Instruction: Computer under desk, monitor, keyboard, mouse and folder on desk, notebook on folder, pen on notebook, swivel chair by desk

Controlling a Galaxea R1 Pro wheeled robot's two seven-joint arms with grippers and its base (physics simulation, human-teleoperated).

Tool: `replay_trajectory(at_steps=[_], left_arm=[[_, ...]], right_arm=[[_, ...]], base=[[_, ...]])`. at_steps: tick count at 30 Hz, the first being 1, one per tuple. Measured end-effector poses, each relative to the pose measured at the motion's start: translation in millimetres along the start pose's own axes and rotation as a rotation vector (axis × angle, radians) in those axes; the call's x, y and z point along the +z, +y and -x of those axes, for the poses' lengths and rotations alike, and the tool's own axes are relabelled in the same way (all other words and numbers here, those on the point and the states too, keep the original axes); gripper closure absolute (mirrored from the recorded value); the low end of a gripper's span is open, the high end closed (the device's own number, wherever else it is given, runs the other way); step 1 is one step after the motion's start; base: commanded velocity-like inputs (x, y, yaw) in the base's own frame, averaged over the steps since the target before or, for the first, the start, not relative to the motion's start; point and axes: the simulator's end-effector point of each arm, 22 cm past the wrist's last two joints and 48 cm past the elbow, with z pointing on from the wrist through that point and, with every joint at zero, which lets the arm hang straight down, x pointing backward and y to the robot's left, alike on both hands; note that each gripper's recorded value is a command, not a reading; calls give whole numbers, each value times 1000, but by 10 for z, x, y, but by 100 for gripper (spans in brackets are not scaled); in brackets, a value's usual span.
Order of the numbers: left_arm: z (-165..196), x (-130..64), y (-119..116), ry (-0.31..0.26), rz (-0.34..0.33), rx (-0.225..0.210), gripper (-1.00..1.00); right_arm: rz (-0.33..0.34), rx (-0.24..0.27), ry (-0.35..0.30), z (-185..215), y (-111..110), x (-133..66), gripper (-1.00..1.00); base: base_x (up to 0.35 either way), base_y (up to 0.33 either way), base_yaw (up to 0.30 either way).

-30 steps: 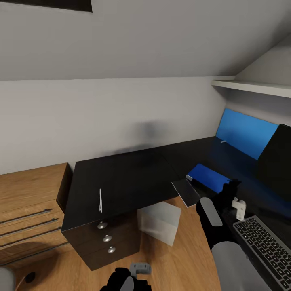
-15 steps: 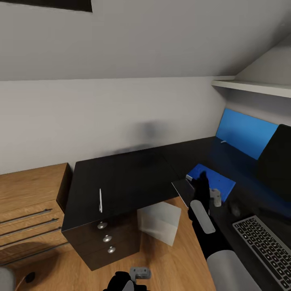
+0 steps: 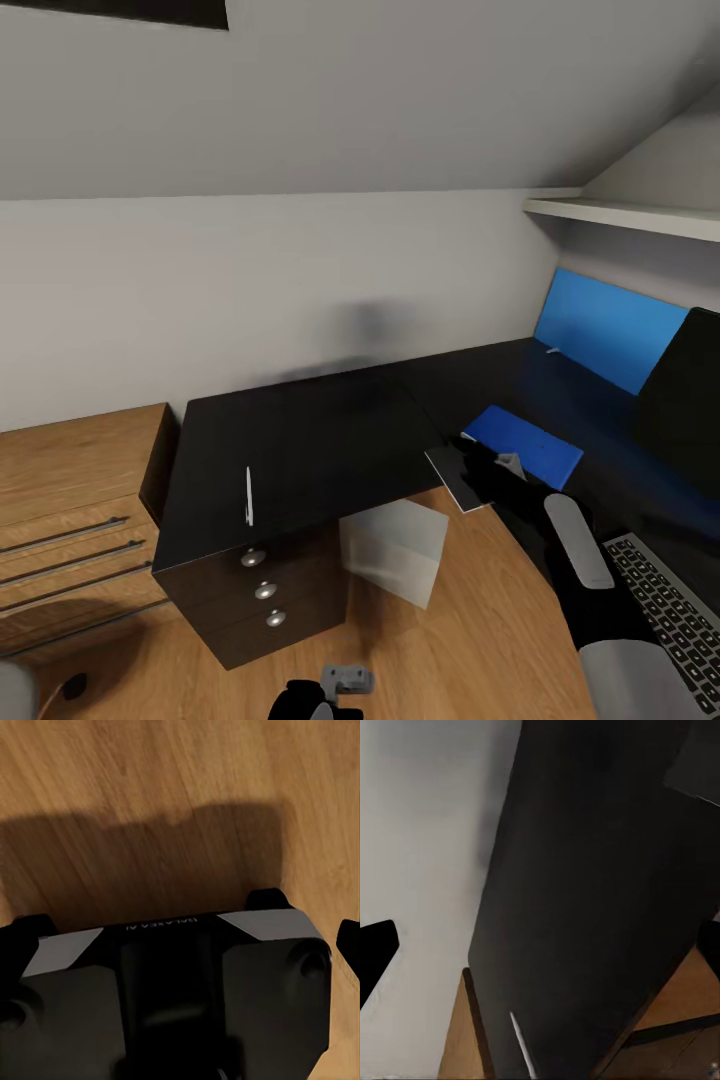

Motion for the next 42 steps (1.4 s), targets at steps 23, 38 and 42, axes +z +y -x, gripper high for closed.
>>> replay_trajectory(at_steps=[23, 38, 42], left_arm=[[153, 3, 186, -67, 49, 4, -100], [283, -3, 246, -126, 57, -23, -100], [290, -7, 258, -129, 59, -26, -100]], right_arm=[[76, 144, 110, -284, 50, 37, -100], [53, 151, 106, -273, -57, 52, -100], [-10, 142, 31, -148, -282, 88, -100]], base=[[-2, 9, 0], [-204, 215, 0], [-88, 87, 0]])
